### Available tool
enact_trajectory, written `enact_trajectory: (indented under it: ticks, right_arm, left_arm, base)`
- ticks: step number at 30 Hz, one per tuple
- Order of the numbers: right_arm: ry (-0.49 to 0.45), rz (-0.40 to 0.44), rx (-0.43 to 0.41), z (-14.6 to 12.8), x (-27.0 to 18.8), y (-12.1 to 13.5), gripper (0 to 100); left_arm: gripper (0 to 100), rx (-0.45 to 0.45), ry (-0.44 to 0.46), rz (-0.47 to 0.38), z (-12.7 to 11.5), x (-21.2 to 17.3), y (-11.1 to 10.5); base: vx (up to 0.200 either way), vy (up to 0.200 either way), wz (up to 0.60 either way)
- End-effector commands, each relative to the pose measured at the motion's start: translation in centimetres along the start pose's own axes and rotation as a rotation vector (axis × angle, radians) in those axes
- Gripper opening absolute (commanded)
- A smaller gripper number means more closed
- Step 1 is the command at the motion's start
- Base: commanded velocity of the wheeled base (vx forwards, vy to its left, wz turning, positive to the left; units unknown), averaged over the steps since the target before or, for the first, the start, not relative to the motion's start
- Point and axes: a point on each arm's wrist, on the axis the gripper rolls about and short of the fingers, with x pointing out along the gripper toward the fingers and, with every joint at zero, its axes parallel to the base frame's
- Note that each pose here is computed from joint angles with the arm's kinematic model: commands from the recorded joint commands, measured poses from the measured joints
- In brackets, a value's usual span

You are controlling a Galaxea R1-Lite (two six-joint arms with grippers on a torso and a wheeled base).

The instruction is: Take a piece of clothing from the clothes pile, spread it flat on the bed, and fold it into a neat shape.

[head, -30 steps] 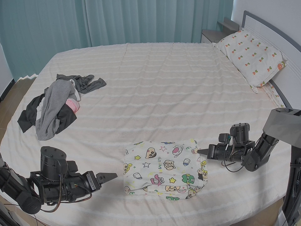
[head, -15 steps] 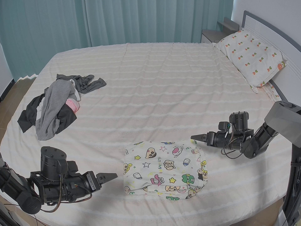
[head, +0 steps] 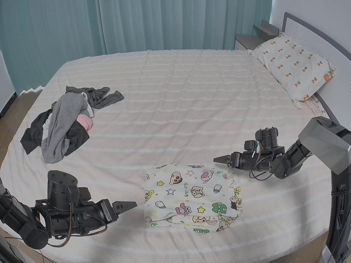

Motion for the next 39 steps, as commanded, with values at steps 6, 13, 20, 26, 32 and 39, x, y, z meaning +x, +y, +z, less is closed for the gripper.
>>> enact_trajectory:
  ticks: [6, 13, 20, 26, 32, 39]
  right_arm:
    - [0.024, 0.005, -0.002, -0.8, 1.3, -0.1, 0]
    - [0.018, -0.014, 0.01, -0.7, 0.9, -0.7, 0]
    - [-0.003, -0.033, 0.028, -0.2, 0.1, -1.6, 0]
    - [-0.014, -0.046, 0.04, 0.0, -0.4, -2.4, 0]
    - [-0.011, -0.052, 0.037, -0.2, -0.8, -2.3, 0]
    - [-0.025, -0.073, 0.042, 0.1, -1.9, -1.9, 100]
  left_arm:
    - [100, -0.001, 0.002, 0.002, 0.0, 0.0, 0.0]
    - [100, -0.001, 0.004, 0.004, 0.0, 0.1, 0.1]
    - [100, -0.001, 0.004, 0.004, 0.0, 0.1, 0.1]
    - [100, -0.001, 0.004, 0.004, 0.0, 0.1, 0.1]
    - [100, -0.001, 0.004, 0.004, 0.0, 0.1, 0.1]
    - [100, -0.001, 0.005, 0.005, 0.0, 0.1, 0.1]
  base:
    - [0.0, 0.0, 0.0]
    - [0.0, 0.0, 0.0]
    - [0.0, 0.0, 0.0]
    - [0.0, 0.0, 0.0]
    - [0.0, 0.0, 0.0]
    - [0.0, 0.0, 0.0]
